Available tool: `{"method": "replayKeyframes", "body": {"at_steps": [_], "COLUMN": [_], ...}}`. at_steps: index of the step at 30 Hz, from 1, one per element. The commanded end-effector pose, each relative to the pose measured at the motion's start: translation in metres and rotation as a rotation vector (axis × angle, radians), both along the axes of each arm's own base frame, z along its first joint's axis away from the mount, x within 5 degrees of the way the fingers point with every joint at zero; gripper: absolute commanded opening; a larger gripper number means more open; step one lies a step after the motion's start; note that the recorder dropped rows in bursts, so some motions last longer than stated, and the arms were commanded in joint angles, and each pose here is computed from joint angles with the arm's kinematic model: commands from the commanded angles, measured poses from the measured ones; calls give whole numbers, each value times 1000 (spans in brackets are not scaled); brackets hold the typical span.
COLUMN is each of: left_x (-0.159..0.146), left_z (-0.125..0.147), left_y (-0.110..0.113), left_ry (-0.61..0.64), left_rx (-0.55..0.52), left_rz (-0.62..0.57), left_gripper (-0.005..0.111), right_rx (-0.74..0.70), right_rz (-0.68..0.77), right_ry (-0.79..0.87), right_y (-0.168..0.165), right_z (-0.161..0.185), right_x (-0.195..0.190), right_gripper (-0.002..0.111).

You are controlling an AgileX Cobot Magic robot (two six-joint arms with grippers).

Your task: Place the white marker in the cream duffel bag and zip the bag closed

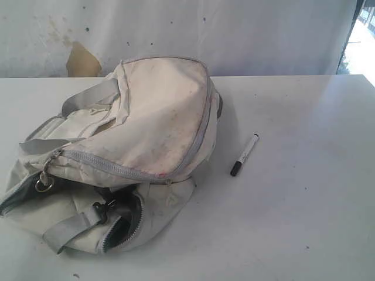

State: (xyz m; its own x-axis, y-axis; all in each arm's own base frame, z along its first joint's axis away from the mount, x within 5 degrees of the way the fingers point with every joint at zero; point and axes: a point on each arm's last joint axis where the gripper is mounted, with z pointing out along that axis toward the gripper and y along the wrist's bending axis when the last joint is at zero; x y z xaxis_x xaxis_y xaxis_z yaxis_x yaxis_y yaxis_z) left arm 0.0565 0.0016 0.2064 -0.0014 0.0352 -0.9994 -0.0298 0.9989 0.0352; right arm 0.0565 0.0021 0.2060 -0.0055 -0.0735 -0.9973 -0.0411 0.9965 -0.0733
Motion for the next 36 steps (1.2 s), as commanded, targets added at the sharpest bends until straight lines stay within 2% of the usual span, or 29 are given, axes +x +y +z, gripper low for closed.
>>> {"method": "replayKeyframes", "body": {"at_steps": [1,24,32,36], "left_x": [0,0,-1,-3], "left_z": [0,0,13,22], "left_y": [0,0,0,0], "left_ry": [-9,-18,-154,-263], "left_rx": [-1,13,0,-11], "left_rz": [-4,-4,-3,-3], "left_gripper": [0,0,0,0], "right_rx": [-2,4,13,75], "right_rz": [3,5,19,31], "right_ry": [-7,-30,-225,-351], "right_y": [0,0,1,2], "right_z": [-1,1,19,30], "right_x": [0,0,-2,-6], "right_gripper": [0,0,0,0]}}
